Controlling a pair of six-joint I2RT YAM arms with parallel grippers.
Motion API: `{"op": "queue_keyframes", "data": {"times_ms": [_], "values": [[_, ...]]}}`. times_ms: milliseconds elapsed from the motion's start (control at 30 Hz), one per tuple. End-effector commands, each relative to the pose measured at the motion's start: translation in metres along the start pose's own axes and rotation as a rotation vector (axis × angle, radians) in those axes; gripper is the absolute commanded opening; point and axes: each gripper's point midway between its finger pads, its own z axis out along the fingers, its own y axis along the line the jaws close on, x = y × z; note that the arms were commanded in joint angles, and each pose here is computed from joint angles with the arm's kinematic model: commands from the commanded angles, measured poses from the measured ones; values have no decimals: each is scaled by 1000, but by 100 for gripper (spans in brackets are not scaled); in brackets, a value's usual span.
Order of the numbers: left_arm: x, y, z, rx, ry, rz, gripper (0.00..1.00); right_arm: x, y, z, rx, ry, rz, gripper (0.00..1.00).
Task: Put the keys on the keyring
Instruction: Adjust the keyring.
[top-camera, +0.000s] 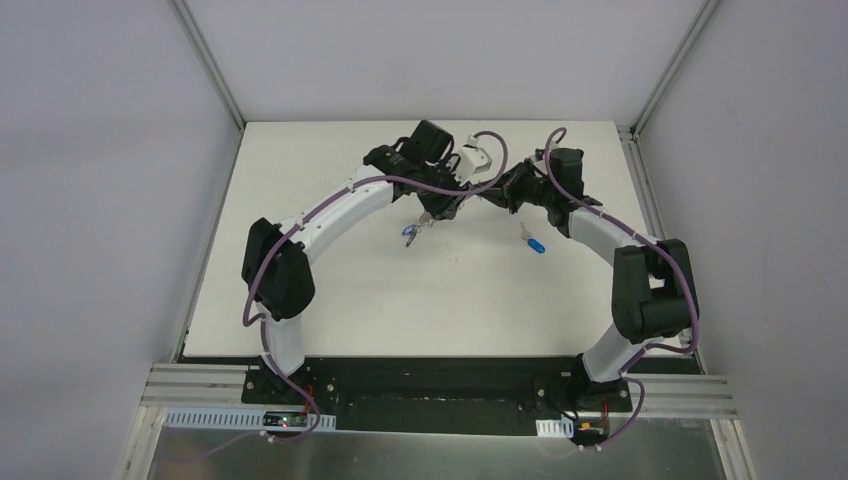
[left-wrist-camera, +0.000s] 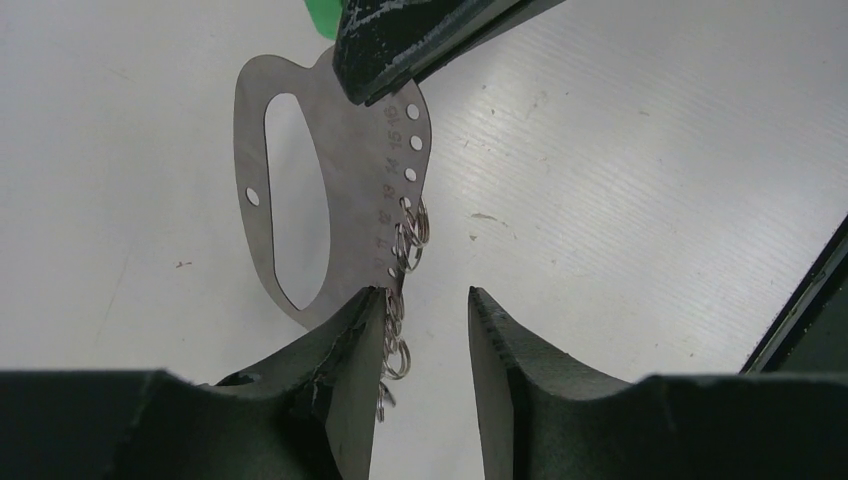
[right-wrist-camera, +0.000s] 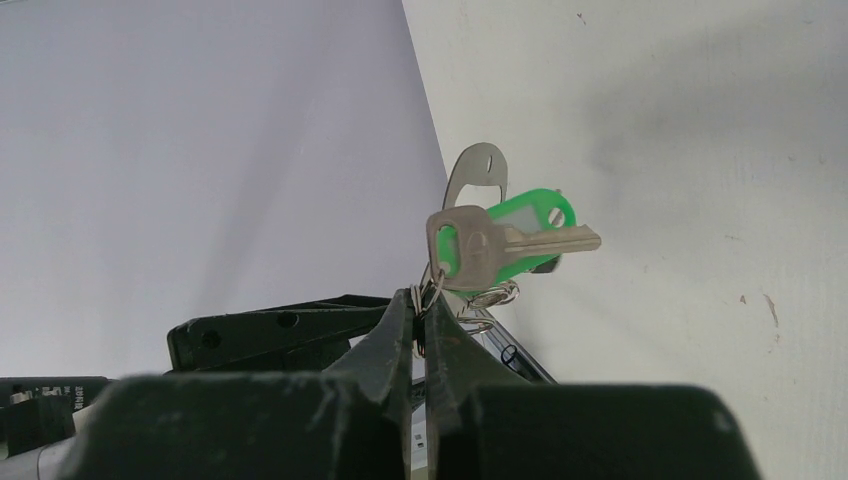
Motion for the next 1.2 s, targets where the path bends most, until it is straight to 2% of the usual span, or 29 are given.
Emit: {"op": "queue_keyframes", "data": {"times_ms": [0, 267, 733, 1167], "values": [[-22, -4, 0, 8, -53, 21, 36, 5, 23, -12, -62, -3, -47, 0], [-30, 0, 2, -1, -66, 31, 26, 5, 19, -10, -55, -1, -41, 0], [-26, -5, 8, 34, -48, 31, 0, 3, 20, -10, -56, -4, -44, 0], [-32, -4, -1, 59, -59, -16, 0, 2, 17, -11, -46, -16, -84, 0]]}}
